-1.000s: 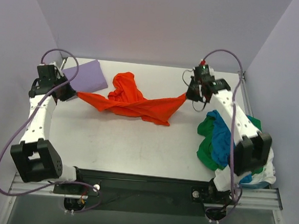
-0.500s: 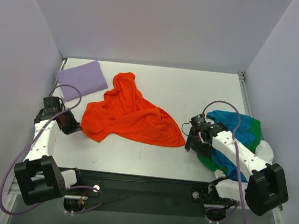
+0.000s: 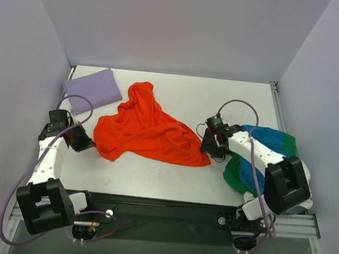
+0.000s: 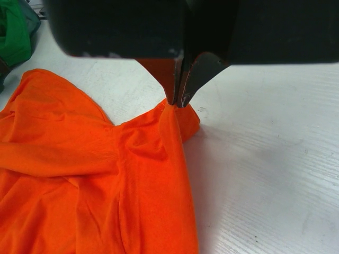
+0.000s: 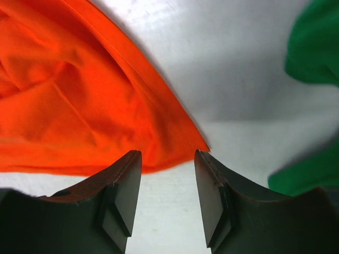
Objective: Fold and stack the t-shirts
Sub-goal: Flatten out the tshirt
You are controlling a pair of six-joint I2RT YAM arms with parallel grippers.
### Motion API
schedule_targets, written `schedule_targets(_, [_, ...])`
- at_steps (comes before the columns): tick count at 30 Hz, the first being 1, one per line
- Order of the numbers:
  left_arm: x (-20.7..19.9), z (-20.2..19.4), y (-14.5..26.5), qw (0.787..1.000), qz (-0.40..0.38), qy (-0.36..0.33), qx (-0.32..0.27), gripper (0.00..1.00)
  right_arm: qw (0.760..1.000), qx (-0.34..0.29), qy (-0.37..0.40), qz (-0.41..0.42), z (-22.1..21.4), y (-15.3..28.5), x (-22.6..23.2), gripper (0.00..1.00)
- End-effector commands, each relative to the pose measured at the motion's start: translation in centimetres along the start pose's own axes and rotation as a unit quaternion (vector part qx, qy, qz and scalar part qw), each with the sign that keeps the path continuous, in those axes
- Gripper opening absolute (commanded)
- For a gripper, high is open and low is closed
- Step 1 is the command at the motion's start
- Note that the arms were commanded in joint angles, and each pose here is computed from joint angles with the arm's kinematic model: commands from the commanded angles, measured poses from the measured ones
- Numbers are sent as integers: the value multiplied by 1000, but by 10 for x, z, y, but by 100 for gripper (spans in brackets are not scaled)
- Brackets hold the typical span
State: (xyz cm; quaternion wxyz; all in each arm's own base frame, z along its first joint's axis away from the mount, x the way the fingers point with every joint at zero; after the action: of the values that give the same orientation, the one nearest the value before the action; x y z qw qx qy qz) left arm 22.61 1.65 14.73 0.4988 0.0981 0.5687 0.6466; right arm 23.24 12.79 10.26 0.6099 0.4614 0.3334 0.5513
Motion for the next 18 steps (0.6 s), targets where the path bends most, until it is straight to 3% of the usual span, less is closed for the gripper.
schedule_targets(1, [-9, 6, 6, 999, -25, -11, -20, 0, 999, -27, 13, 27, 29, -3, 20, 45])
schedule_targets(11, [-10, 13, 7, 999, -17, -9, -26, 0, 999, 24, 34, -14, 23, -35, 19, 44])
schedule_targets(18, [-12, 20, 7, 999, -14, -5, -29, 0, 998, 37, 38, -37, 16, -33, 8, 43])
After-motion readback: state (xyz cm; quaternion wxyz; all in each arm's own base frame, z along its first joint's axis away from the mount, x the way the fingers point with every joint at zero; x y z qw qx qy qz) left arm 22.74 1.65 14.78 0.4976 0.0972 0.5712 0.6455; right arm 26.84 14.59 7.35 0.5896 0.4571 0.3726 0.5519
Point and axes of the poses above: each gripper's point midway between its finger pads, its own y axis back along the fingers, its own x axis along the line the jaws close on, z = x × y, the point moved 6 cm from there along y, back along the fingers, and after that the axes turned 2 degrees about y, right-handed, at the moved point
